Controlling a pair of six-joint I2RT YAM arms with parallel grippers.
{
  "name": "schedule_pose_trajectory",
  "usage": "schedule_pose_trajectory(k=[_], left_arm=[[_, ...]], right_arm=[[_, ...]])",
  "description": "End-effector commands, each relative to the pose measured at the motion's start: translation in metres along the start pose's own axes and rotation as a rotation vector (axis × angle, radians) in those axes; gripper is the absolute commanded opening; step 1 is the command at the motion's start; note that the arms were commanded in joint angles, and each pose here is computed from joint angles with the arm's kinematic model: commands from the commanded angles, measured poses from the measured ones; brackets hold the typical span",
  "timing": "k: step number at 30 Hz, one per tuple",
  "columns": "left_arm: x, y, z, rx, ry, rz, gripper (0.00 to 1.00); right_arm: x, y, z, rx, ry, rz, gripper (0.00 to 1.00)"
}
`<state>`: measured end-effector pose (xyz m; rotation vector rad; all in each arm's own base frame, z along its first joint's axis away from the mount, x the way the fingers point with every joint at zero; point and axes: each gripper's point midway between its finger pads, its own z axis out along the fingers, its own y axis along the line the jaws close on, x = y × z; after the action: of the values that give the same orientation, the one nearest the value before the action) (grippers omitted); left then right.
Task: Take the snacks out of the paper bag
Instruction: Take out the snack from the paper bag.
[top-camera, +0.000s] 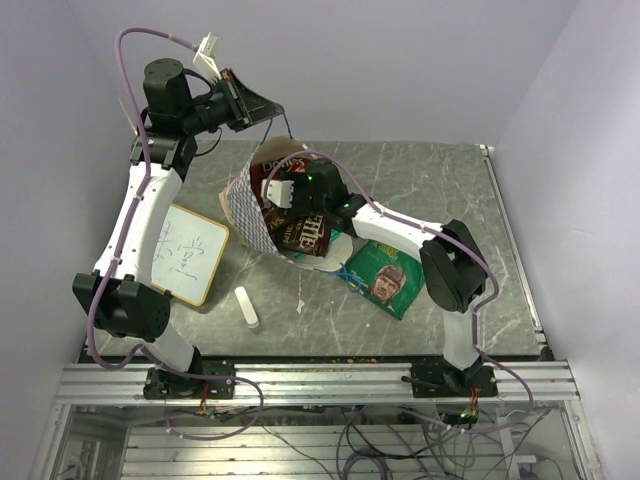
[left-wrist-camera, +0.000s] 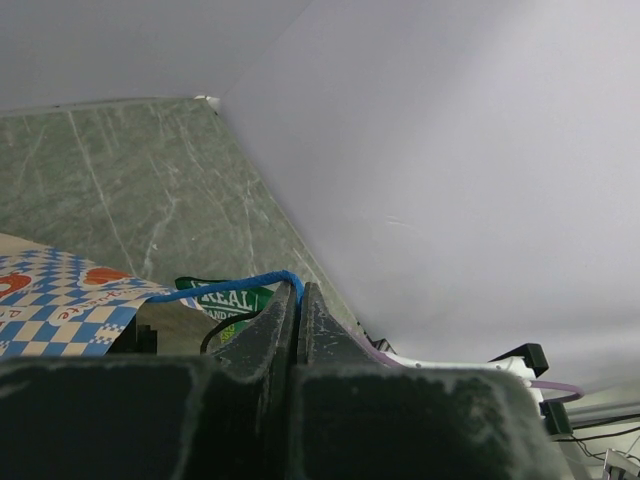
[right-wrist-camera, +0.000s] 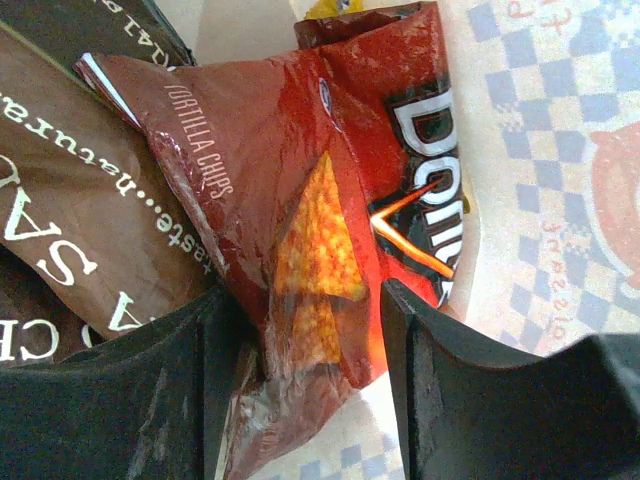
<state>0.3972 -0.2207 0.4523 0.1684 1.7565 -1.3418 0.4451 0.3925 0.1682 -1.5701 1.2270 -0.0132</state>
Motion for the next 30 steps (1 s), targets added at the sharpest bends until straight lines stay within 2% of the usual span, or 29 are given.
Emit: schedule_pose_trajectory(k=[1,5,9,14,23,30], left_arm=[[-0.011,-0.036,-0.009,0.069,-0.034,0.060,0.07],[-0.011,-0.033,-0.007,0.067,-0.034,0.041,0.07],[-0.012,-0.031,-0.006,0.058,-0.038,0.033,0.07],[-0.019,-0.021,-0.010,0.034,-0.060,0.015,0.07],[-0.030,-0.014,-0.016,0.014,-0.092,-0.007,0.07],[-0.032,0.001,-0.019,-0.058,-0.104,-0.026,0.07]], right_arm=[[-0.008,-0.002,0.008,-0.002,-0.053,-0.010,0.55],[-0.008,0.002,0.009,-0.016,-0.061,-0.008,0.46],[-0.009,-0.006,0.004,0.005,-0.059,0.008,0.24],[-0.022,-0.032,-0.018,0.053,-0.084,0.035,0.00],[-0.049,-0.045,-0.060,0.010,-0.163,0.046,0.00],[-0.075,-0.045,-0.101,-0.044,-0.198,0.213,0.00]])
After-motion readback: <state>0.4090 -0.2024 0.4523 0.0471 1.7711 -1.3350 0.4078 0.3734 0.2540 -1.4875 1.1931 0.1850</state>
